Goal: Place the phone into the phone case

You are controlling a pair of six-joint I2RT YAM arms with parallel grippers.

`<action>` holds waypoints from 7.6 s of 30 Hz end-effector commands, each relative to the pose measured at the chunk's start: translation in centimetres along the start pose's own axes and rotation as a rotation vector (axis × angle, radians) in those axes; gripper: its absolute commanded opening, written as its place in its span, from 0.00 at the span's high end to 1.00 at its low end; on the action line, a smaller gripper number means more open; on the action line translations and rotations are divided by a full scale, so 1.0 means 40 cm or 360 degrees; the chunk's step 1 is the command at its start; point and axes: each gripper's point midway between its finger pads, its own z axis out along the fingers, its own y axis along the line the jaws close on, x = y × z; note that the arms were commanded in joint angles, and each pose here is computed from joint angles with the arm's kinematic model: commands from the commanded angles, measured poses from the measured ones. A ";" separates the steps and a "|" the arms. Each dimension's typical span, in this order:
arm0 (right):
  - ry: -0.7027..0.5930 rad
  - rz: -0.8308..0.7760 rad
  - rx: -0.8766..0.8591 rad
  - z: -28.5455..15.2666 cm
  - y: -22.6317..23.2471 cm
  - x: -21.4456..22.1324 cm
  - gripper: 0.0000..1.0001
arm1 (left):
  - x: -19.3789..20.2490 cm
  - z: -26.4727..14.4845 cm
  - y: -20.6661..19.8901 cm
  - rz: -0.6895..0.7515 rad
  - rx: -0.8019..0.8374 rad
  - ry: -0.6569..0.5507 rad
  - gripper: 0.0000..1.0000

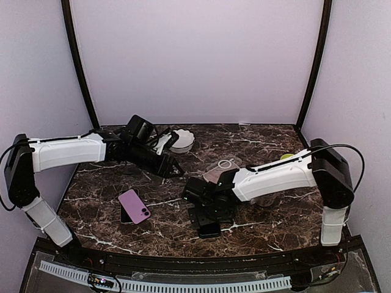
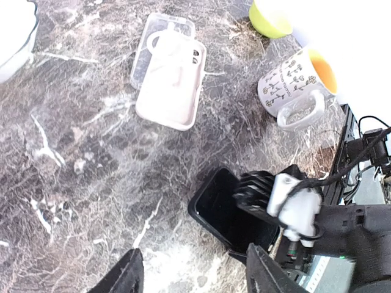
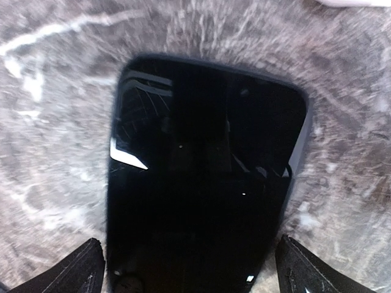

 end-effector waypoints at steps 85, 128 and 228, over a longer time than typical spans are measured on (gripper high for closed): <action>-0.1408 -0.0616 -0.0521 -0.357 0.101 -0.315 0.01 | 0.147 0.017 -0.161 0.0927 0.0269 -0.0943 0.95; -0.1173 -0.0921 -0.0591 -0.333 0.078 -0.224 0.02 | 0.212 0.023 -0.165 0.0899 0.0346 -0.0698 1.00; -0.0409 -0.0078 -0.1158 -0.068 0.151 -0.476 1.00 | 0.071 -0.240 0.244 -0.0357 -0.0763 -0.0661 0.01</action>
